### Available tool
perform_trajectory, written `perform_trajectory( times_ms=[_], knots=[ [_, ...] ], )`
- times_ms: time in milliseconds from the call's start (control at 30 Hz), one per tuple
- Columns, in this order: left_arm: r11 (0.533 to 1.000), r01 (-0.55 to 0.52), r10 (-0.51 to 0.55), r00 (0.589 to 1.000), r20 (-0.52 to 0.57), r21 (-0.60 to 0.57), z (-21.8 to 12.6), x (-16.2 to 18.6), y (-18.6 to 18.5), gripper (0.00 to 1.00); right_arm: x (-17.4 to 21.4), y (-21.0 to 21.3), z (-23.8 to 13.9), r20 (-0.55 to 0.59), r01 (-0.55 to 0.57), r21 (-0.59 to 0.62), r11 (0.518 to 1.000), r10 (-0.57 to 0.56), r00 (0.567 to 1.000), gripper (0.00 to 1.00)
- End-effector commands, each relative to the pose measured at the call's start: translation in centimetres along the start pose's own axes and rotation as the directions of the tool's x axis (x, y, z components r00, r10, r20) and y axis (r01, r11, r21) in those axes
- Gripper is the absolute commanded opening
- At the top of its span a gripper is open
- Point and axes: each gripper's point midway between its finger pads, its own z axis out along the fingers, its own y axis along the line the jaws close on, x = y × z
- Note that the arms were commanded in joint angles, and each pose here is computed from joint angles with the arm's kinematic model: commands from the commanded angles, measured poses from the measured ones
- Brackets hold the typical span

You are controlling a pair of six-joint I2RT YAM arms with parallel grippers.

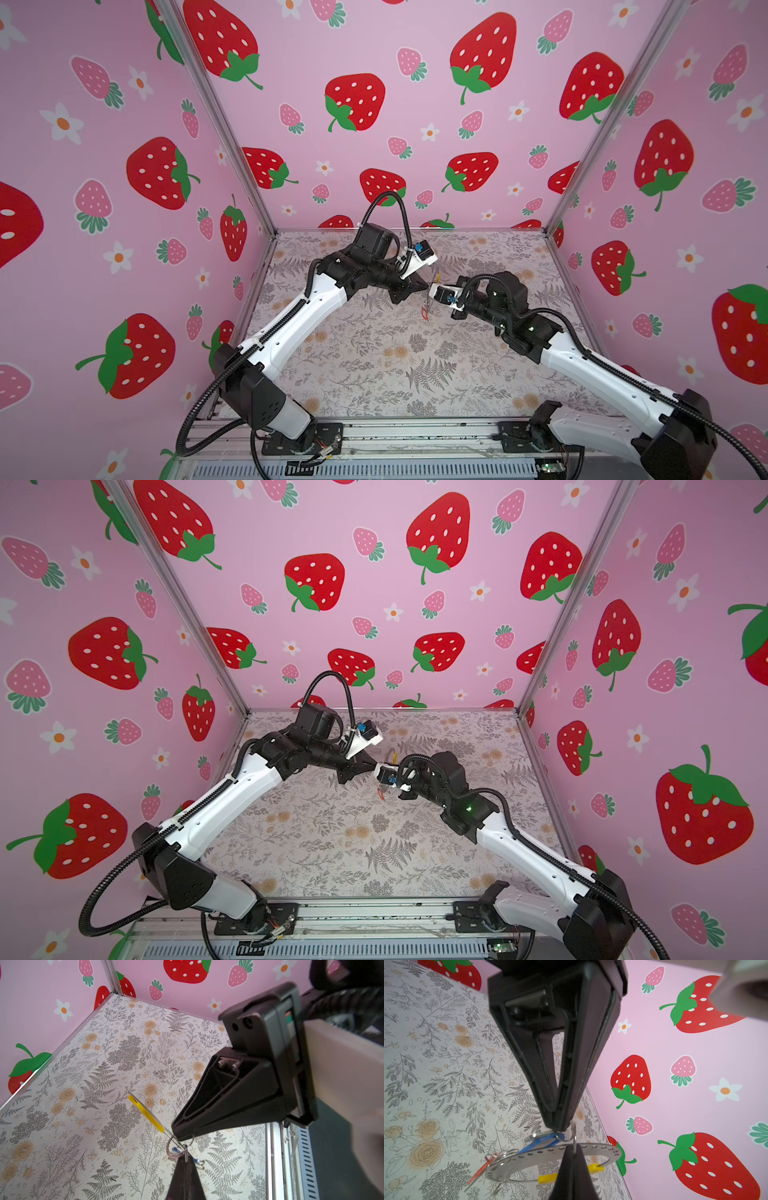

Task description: Put the keys on the keyring

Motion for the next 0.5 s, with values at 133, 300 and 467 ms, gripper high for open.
perform_trajectory(
  times_ms=[133, 300, 467],
  knots=[
    [0.998, -0.029, 0.033, 0.997, 0.070, -0.060, -1.49, -1.80, 0.90, 0.00, -1.91, 0.01, -0.95, 0.072, 0.012, -0.015, 1.000, -0.011, 0.997, 0.00],
    [0.998, -0.016, 0.019, 0.997, 0.070, -0.056, -1.65, -1.58, 1.04, 0.00, -2.18, 0.09, -1.34, 0.085, 0.010, -0.018, 1.000, -0.008, 0.996, 0.00],
    [0.998, -0.017, 0.022, 0.997, 0.076, -0.058, -1.78, -1.78, 1.08, 0.00, -2.22, 0.46, -1.34, 0.087, 0.005, -0.039, 0.999, -0.002, 0.996, 0.00]
  ],
)
